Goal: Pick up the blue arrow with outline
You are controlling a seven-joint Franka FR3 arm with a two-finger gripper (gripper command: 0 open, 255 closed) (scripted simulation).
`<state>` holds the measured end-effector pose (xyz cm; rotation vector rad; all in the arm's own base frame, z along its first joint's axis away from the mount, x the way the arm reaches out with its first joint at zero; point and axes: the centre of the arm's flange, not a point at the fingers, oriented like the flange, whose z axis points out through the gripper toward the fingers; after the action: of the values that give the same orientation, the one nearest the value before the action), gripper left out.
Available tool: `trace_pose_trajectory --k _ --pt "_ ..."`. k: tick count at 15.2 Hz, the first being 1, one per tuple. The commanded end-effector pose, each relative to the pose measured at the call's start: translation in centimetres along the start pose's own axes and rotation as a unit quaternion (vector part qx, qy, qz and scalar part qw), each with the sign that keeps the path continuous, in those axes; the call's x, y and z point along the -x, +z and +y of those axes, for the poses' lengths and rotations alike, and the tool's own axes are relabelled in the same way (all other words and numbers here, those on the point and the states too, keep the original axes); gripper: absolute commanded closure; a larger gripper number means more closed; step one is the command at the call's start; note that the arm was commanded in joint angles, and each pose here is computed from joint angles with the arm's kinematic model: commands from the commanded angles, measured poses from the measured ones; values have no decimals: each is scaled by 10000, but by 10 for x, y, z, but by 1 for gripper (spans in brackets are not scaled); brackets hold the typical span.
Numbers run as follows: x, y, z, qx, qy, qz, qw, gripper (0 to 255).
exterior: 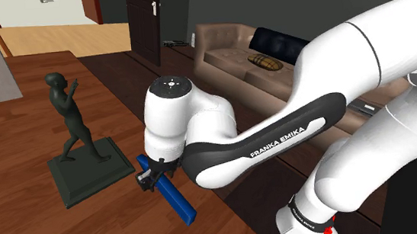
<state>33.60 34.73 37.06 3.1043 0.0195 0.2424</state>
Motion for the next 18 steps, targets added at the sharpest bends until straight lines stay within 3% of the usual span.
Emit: trace_pose_trajectory --k 1,9,18 --pt "0 1 0 -1 0 1 10000 255" --pt "0 0 0 -1 0 1 10000 255" --pt "-7 -46 1 -1 0 1 10000 255"
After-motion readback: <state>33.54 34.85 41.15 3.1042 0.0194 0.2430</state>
